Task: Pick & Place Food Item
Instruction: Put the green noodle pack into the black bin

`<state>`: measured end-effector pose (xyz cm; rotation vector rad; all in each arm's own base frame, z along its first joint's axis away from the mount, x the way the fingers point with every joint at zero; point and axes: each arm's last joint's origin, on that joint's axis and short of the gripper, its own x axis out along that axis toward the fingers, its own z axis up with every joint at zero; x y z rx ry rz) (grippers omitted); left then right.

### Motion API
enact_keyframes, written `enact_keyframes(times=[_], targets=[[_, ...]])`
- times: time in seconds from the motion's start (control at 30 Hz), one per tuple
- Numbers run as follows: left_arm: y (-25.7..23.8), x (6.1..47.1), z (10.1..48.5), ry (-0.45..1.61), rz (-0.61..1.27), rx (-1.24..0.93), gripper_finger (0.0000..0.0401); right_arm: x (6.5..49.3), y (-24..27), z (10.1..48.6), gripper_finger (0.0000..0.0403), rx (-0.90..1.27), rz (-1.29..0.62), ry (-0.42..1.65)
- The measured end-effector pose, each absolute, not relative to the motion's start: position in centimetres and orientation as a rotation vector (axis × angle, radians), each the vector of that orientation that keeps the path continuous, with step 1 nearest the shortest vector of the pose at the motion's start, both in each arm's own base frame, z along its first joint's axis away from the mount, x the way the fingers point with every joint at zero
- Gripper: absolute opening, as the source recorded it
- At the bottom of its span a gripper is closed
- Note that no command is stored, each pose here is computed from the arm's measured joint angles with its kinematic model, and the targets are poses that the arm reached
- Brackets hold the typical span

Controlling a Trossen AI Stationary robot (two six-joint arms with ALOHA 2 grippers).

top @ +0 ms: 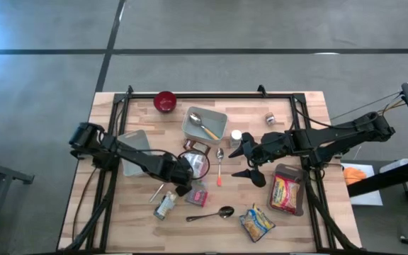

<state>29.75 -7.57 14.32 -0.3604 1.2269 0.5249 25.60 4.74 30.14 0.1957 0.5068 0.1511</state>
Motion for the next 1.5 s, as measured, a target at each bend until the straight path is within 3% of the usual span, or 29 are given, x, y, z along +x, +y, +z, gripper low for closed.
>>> enact_keyframes(times=[0.07, 0.17, 0.6, 0.93, 1.23, 1.5], targets=[[-7.6, 29.8, 14.3, 1.231, 0.52, -0.352, 0.001, 25.6, 4.7, 30.1, 0.0343, 0.196, 0.151, 0.507], [-7.6, 29.7, 14.5, 1.229, 0.506, -0.34, 0.0003, 25.6, 4.7, 30.1, 0.0343, 0.196, 0.151, 0.507], [-7.5, 29.1, 17.7, 1.132, 0.435, -0.328, 0.0, 25.7, 4.7, 30.7, 0.0343, 0.189, 0.157, 0.478], [-7.1, 28.5, 22.0, 0.92, 0.38, -0.286, 0.0, 26.4, 4.6, 30.8, 0.0343, 0.097, 0.095, 0.458], [-6.5, 28.2, 23.6, 0.825, 0.385, -0.246, 0.0, 29.8, 5.2, 28.2, 0.0343, -0.067, 0.121, 0.552], [-6.1, 28.2, 24.1, 0.79, 0.407, -0.232, 0.0, 33.9, 5.8, 26.7, 0.0343, 0.05, 0.033, 0.728]])
